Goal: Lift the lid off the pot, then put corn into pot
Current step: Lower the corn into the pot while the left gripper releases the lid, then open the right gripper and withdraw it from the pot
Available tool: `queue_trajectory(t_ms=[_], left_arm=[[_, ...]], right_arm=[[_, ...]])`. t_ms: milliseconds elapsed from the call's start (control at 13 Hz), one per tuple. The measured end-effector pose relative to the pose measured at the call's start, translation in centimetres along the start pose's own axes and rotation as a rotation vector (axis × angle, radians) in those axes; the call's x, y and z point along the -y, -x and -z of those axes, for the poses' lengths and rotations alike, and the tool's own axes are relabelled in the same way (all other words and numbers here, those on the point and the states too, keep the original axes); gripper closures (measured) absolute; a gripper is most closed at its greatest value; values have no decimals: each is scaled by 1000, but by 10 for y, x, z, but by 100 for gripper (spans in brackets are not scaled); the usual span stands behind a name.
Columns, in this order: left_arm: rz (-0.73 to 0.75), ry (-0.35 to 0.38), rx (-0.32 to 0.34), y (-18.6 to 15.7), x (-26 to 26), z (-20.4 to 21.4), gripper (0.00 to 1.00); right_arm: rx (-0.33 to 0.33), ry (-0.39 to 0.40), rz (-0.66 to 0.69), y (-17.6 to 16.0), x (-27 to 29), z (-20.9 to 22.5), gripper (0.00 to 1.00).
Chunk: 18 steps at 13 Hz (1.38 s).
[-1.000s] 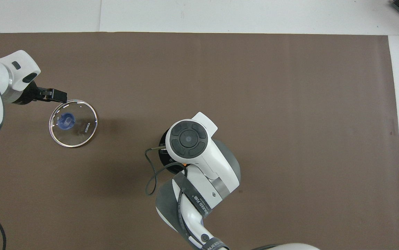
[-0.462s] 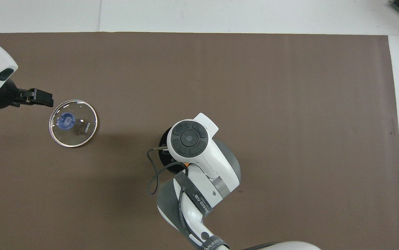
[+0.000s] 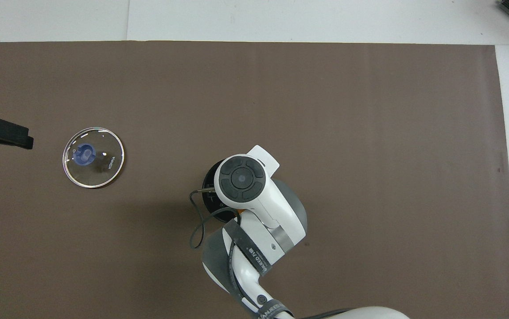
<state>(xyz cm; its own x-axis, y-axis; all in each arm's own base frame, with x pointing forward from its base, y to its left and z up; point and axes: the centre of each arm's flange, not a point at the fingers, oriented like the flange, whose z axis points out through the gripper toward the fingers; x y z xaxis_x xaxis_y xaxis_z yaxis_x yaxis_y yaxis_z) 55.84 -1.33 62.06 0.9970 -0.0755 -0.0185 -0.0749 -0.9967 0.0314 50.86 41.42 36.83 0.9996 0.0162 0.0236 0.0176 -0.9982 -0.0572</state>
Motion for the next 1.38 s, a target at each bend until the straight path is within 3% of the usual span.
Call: queue_trajectory(t_ms=[308,692,1077,1385], left_arm=[[-19,-2,-8,6,-11,-7,0],[-18,-2,-2,8,-11,-4,0],[-18,0,22,5,-10,10,0],[-22,0,25,4,-12,8,0]], right_arm=[[-99,-45,-61,-47,-75,80,0],[-144,-11,-8,-76,-194,152,0],[-118,22,47,-66,-305,218,0],[-90,28,49,-43,-360,271,0]])
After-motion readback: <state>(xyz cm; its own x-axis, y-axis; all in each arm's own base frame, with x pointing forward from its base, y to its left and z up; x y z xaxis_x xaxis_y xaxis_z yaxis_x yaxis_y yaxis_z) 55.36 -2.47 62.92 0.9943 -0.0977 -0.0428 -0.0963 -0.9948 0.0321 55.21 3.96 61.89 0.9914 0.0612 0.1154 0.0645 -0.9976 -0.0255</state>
